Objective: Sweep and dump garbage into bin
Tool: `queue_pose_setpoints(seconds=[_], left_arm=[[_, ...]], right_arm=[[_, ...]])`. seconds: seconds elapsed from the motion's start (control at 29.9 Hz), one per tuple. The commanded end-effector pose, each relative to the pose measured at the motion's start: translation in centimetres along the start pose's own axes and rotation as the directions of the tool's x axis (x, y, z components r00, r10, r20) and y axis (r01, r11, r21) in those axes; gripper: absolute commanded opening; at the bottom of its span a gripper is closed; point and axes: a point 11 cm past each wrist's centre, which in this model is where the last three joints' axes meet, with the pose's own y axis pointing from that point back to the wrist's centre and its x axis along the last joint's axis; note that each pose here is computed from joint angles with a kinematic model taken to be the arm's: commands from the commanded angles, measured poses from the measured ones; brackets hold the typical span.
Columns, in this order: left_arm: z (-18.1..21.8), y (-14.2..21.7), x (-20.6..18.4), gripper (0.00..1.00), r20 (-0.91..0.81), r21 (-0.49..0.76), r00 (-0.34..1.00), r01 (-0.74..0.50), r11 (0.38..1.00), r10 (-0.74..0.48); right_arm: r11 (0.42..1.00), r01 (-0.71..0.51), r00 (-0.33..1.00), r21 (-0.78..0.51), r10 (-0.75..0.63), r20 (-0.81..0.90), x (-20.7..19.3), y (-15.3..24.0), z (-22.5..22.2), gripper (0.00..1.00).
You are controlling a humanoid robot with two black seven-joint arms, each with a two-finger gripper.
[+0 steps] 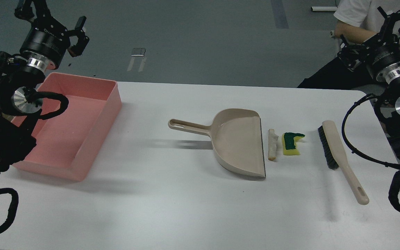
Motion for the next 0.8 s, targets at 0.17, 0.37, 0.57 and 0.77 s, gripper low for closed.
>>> queue_pose_setpoints(seconds=[0.17,0.37,0.57,0.77], left_arm=[[-1.5,1.0,-0.2,0.99,0.020,0.053,1.000,0.009,0.999,-0.011],[-1.3,1.0,-0.1,0.99,0.025,0.050,1.000,0.010,0.999,-0.011],[-0.3,0.6,-2.0,0.99,0.027,0.029,0.997,0.069,0.997,-0.070],[0.3,0.8,-1.7,0.99,0.042,0.022,0.997,0.067,0.998,-0.067]], right_arm=[[1.000,0.003,1.000,0.009,-0.003,0.003,-0.1,0.0,-0.2,1.00],[1.000,0.019,1.000,0.014,-0.019,0.002,-0.7,-0.3,-0.4,1.00],[0.996,0.084,0.996,0.024,-0.083,-0.024,-2.7,-0.8,-1.2,1.00],[0.996,0.088,0.996,0.033,-0.087,-0.030,-2.7,-0.6,-1.6,1.00]])
